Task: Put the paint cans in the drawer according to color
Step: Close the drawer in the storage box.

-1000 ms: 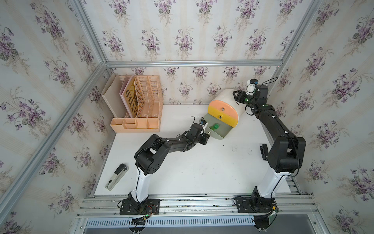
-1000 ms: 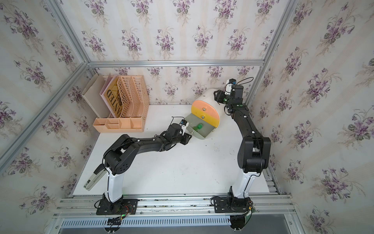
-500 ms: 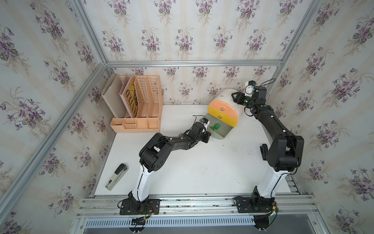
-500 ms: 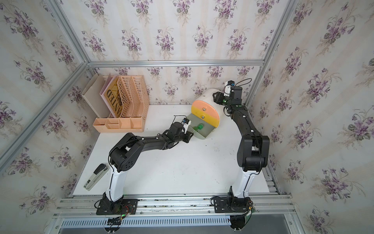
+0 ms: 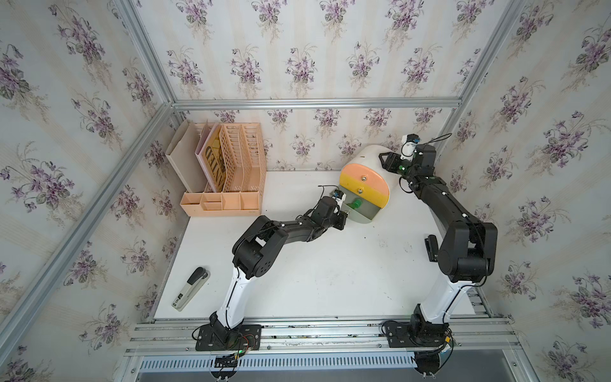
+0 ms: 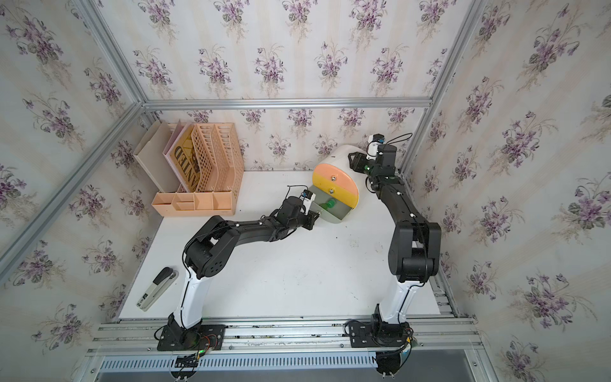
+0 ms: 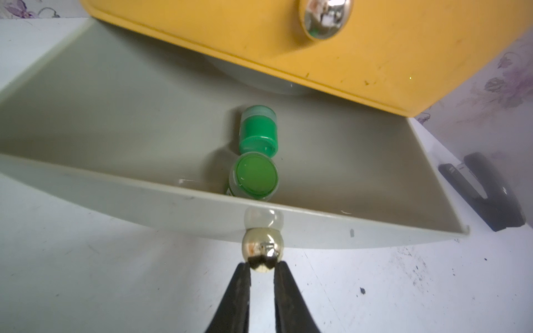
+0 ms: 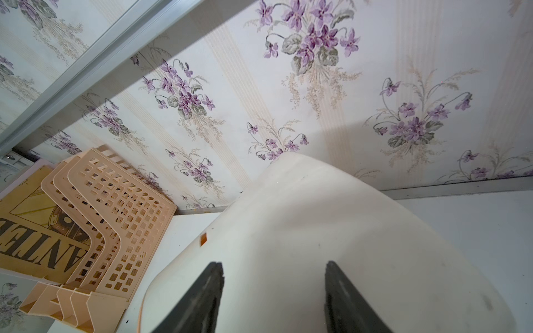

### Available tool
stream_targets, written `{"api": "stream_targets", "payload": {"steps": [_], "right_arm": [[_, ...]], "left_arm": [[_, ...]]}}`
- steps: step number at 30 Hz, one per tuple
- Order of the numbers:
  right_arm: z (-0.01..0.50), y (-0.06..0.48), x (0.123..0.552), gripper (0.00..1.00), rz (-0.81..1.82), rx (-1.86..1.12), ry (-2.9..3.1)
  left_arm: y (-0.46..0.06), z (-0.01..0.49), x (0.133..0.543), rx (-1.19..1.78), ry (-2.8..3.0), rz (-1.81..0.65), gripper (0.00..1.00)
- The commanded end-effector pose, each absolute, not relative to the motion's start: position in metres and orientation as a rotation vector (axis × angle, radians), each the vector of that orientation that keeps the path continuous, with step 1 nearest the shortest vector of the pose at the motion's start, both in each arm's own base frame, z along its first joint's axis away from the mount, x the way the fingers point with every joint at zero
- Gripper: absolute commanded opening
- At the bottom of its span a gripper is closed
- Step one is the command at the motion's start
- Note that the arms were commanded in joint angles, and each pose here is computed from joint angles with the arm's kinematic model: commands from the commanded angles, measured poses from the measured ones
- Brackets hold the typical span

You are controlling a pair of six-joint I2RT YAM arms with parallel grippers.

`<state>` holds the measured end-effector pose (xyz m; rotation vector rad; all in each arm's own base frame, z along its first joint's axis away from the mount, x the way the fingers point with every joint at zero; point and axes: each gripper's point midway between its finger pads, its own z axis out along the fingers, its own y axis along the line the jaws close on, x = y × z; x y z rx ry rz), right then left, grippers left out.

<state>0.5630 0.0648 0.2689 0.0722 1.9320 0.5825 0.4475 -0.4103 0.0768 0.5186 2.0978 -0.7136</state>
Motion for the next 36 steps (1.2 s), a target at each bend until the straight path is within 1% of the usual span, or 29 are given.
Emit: {"api": "stream_targets", "payload": {"steps": [1, 15, 26, 36], "right_arm": [[0.244, 0.067, 0.555, 0.6, 0.603, 0.102, 2.028], [0.237, 0.069, 0.552, 0.59, 0.611, 0.096, 2.042], [0.231, 0.068, 0.55, 0.59, 0.598, 0.079, 2.057], [0.227, 0.069, 0.546, 0.59, 0.594, 0.062, 2.065]], "left_arm": [[-0.416, 0.081, 0.457, 0.498, 2.078, -0.718, 0.2], [-0.442, 0.071, 0.48, 0.401, 2.079, -0.782, 0.23], [-0.458, 0.071, 0.495, 0.33, 2.049, -0.783, 0.23], [-0.469, 0.074, 0.504, 0.28, 2.037, -0.795, 0.27]]}}
